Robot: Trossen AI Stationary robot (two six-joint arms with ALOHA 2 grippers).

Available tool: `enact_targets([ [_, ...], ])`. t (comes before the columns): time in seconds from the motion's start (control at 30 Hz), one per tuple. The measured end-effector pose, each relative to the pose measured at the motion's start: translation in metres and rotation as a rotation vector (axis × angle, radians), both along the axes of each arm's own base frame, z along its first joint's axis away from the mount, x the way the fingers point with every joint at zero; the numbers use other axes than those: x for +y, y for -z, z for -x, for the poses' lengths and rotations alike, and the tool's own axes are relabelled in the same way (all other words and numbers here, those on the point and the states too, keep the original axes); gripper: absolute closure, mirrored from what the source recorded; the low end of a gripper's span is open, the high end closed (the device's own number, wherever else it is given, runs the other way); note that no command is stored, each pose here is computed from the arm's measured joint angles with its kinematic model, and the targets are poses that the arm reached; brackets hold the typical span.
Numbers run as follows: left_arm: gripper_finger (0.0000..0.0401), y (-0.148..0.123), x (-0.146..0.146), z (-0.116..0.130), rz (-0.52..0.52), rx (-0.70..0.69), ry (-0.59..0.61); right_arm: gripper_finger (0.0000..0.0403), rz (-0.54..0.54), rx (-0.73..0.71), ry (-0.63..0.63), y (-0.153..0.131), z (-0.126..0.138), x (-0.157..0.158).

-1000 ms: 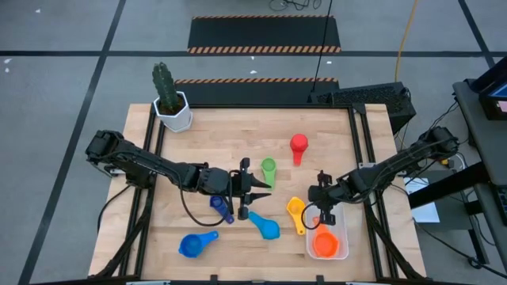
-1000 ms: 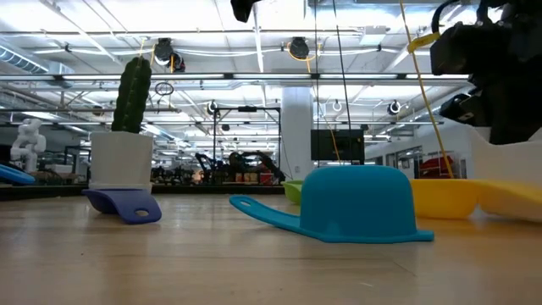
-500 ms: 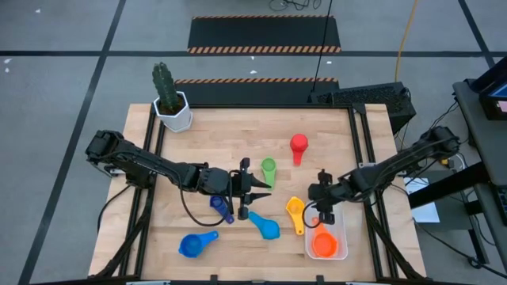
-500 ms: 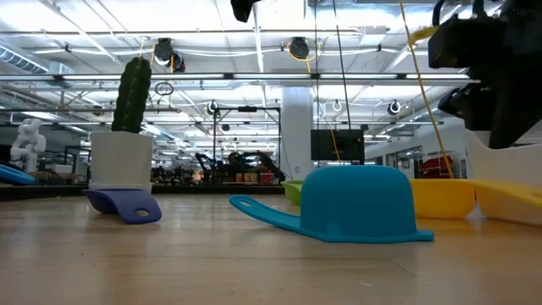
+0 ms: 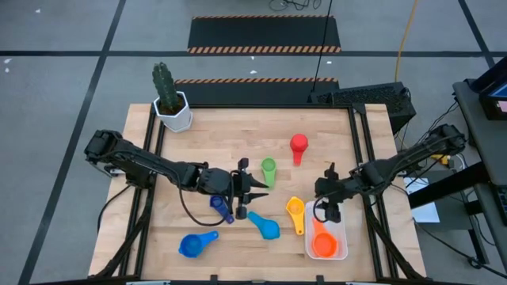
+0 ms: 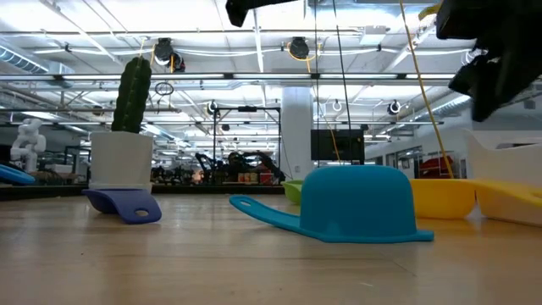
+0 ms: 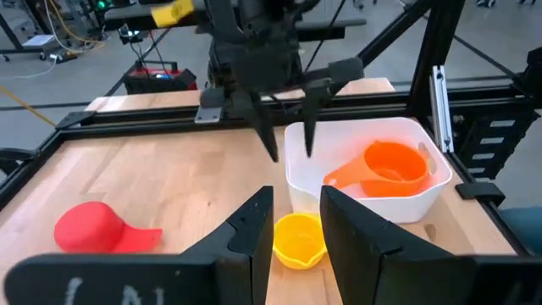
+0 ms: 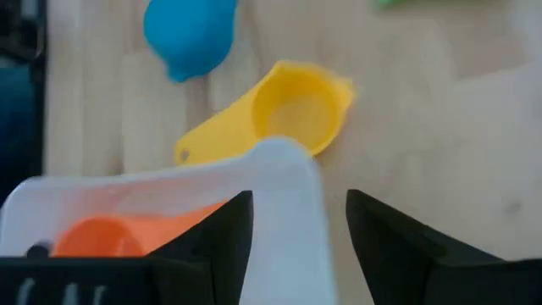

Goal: Nest measuring cups in basket
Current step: Stack the blue measuring cup on top of the orange measuring cup into the white bin

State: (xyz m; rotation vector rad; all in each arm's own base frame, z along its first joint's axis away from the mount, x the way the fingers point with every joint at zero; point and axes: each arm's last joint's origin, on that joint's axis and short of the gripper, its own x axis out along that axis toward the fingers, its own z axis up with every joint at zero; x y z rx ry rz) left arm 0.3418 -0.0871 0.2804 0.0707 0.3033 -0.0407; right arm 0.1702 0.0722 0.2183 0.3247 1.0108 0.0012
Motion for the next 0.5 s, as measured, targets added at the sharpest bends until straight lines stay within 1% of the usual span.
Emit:
enact_targets([
  [0.13, 0.0297, 0.001, 0.0, 0.006, 0.006, 0.058, -0.003, 0.0229, 0.138, -0.093, 0.06, -0.005, 0.0, -0.004],
  [0.23, 0.0297, 0.004, -0.007, 0.01, 0.023, 0.101, 0.006, 0.0235, 0.218, -0.167, 0.073, -0.009, -0.002, -0.003],
  [0.37, 0.0297, 0.014, -0.025, 0.021, 0.022, 0.209, 0.048, 0.0236, 0.243, -0.257, 0.053, -0.014, -0.006, 0.002],
  [0.5, 0.0297, 0.021, -0.042, 0.032, 0.036, 0.285, 0.023, 0.0236, 0.234, -0.329, 0.025, -0.019, -0.01, 0.006],
])
